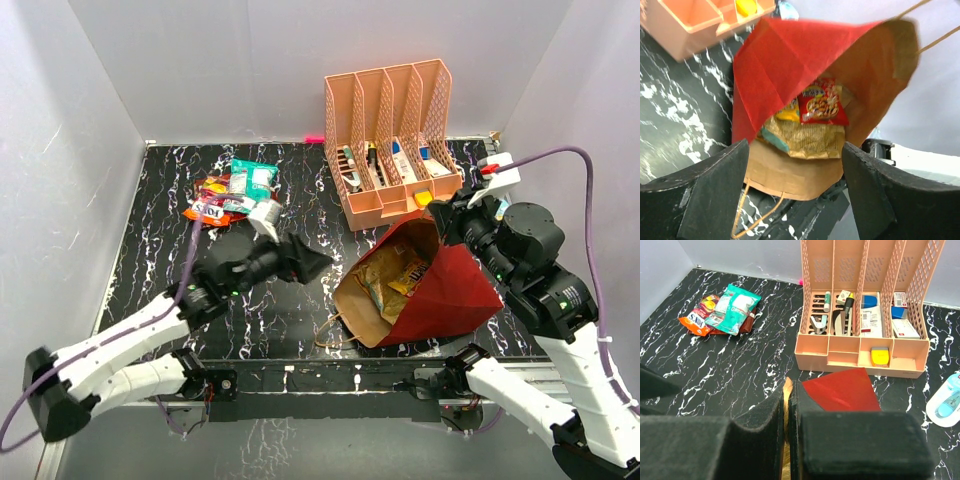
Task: Take the snacks out of the paper bag
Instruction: Take out the snack from the paper bag, then place the snack at the center of the board.
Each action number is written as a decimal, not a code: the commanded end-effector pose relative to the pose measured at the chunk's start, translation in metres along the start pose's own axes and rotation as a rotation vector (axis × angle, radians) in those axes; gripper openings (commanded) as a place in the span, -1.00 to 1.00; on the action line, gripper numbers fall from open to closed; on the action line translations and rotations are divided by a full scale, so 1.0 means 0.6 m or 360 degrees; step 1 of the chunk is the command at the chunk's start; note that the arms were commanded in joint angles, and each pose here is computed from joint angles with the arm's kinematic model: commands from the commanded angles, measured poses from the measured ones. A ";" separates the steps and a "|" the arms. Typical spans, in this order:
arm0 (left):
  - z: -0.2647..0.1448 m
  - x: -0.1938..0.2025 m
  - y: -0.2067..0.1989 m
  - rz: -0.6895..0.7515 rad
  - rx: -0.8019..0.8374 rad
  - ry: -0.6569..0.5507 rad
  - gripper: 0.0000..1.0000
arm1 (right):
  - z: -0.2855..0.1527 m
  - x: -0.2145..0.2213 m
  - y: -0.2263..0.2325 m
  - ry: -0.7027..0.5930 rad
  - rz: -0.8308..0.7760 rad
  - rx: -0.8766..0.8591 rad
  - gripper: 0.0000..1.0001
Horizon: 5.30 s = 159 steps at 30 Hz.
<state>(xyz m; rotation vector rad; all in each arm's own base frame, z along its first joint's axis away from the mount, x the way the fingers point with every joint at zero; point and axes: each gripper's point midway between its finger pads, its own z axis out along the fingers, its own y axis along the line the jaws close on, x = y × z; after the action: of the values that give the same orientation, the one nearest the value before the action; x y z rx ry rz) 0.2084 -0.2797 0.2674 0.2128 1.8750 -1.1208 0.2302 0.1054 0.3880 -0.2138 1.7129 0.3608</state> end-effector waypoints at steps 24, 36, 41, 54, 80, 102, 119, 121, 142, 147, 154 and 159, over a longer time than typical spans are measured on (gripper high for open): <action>0.174 0.301 -0.046 -0.0500 -0.0589 0.0171 0.02 | -0.019 -0.105 0.018 -0.0339 0.0092 -0.0070 -0.85; 0.223 0.362 -0.004 -0.0659 -0.0617 0.0366 -0.05 | -0.021 -0.107 0.016 -0.0345 0.0090 -0.0062 -0.85; 0.239 0.357 -0.007 -0.0574 -0.0547 0.0327 -0.11 | -0.022 -0.108 0.017 -0.0351 0.0091 -0.0068 -0.85; 0.268 0.357 -0.017 -0.0538 -0.0497 0.0292 -0.31 | -0.025 -0.108 0.019 -0.0357 0.0102 -0.0081 -0.85; 0.198 0.158 -0.160 -0.0313 -0.0189 0.0288 -1.00 | -0.022 -0.081 -0.015 -0.0334 0.0102 0.0089 -0.85; 0.082 0.001 -0.291 -0.0259 0.0079 0.0303 -1.00 | -0.012 -0.079 -0.031 -0.0335 0.0133 0.0187 -0.85; -0.089 -0.241 -0.324 0.0249 0.0062 -0.0127 -1.00 | -0.019 -0.090 -0.031 -0.0369 0.0137 0.0184 -0.85; -0.095 -0.259 -0.304 0.0332 -0.0069 -0.0155 -1.00 | -0.018 -0.090 -0.031 -0.0367 0.0137 0.0184 -0.85; -0.032 -0.401 0.008 0.0638 -0.0939 -0.0373 -1.00 | -0.014 -0.079 -0.030 -0.0328 0.0126 0.0176 -0.85; -0.001 -0.439 0.111 0.0470 -0.0769 -0.0451 -1.00 | -0.014 -0.078 -0.029 -0.0324 0.0121 0.0173 -0.85; 0.005 -0.493 0.254 0.0313 -0.0600 -0.0488 -1.00 | -0.009 -0.082 -0.027 -0.0315 0.0084 0.0163 -0.85; 0.003 -0.492 0.320 0.0299 -0.0410 -0.0446 -1.00 | -0.003 -0.081 -0.023 -0.0293 0.0060 0.0144 -0.85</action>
<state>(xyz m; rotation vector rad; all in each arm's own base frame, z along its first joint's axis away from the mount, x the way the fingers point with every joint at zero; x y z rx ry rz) 0.4807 -0.0742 0.3377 -0.1223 1.8676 -0.5324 0.2412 0.0876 0.3899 -0.0942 1.6894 0.2782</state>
